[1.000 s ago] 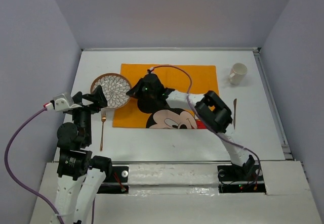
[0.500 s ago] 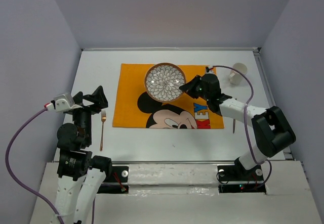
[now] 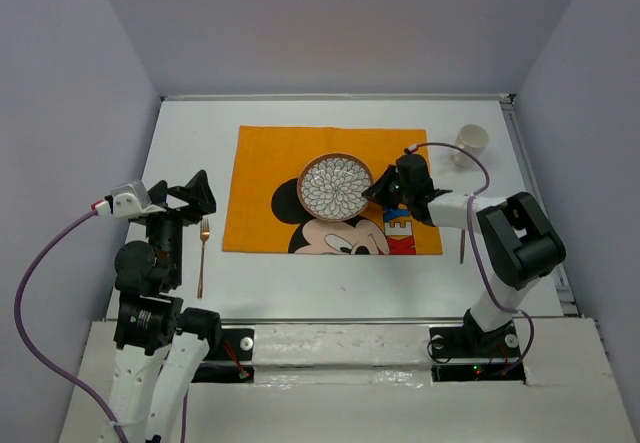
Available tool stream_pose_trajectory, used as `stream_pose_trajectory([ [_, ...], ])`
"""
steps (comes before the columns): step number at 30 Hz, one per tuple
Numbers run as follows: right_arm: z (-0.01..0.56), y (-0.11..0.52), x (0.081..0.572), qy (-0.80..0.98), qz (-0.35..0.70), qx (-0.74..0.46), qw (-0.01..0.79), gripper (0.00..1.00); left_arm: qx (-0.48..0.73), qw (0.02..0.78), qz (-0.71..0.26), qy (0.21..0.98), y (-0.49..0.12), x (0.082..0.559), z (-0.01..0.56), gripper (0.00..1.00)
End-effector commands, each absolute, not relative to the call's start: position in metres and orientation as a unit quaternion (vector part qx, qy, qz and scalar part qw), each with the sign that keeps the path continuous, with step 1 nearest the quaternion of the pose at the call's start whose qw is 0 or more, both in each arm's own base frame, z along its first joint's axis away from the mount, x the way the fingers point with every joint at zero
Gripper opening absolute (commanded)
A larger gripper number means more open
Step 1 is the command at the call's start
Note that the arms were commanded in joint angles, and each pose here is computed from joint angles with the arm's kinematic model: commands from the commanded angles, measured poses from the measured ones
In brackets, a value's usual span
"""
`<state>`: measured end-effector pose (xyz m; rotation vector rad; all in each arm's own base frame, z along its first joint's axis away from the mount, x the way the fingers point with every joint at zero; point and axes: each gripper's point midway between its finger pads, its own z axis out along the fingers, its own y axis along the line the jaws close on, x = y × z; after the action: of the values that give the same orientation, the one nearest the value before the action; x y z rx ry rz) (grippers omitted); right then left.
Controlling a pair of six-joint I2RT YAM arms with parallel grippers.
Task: Set the dinner table for one person
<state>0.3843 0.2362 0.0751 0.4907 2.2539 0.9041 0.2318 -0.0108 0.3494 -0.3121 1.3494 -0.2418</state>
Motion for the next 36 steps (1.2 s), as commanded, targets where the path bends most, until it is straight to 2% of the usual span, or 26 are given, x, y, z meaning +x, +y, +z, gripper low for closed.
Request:
stream_pose_trajectory([
  [1,0.152,0.258,0.425,0.788,0.437,0.162,0.402,0.00,-0.136,0.772,-0.117,0.610,-0.013,0.234,0.357,0.99],
  [11,0.123,0.258,0.416,0.806,0.429,0.168,0.373,0.00,-0.133,0.772,-0.123,0.610,-0.016,0.234,0.357,0.99],
  [15,0.111,0.257,0.410,0.818,0.419,0.167,0.358,0.28,-0.134,0.773,-0.122,0.608,-0.015,0.233,0.358,0.99],
  [17,0.107,0.254,0.408,0.824,0.410,0.168,0.353,0.35,-0.135,0.772,-0.120,0.610,-0.015,0.234,0.357,0.99],
  [19,0.106,0.252,0.407,0.827,0.402,0.168,0.355,0.46,-0.134,0.771,-0.121,0.610,-0.015,0.234,0.357,0.99],
  [22,0.103,0.249,0.402,0.834,0.392,0.164,0.351,0.54,-0.135,0.772,-0.120,0.610,-0.015,0.234,0.358,0.99],
  [24,0.104,0.246,0.398,0.837,0.386,0.163,0.351,0.62,-0.135,0.772,-0.120,0.610,-0.015,0.234,0.358,0.99],
  [25,0.102,0.244,0.396,0.841,0.380,0.160,0.351,0.72,-0.136,0.772,-0.120,0.609,-0.014,0.234,0.358,0.99],
  [27,0.099,0.238,0.391,0.847,0.365,0.160,0.351,0.85,-0.135,0.773,-0.120,0.608,-0.014,0.234,0.358,0.99],
  [28,0.099,0.232,0.385,0.852,0.354,0.155,0.352,0.95,-0.136,0.773,-0.118,0.608,-0.013,0.233,0.358,0.99],
  [29,0.100,0.228,0.382,0.854,0.346,0.156,0.355,0.99,-0.137,0.774,-0.118,0.606,-0.013,0.232,0.359,0.99],
  [36,0.111,0.182,0.354,0.867,0.264,0.145,0.397,1.00,-0.136,0.782,-0.120,0.596,-0.011,0.225,0.365,0.99],
])
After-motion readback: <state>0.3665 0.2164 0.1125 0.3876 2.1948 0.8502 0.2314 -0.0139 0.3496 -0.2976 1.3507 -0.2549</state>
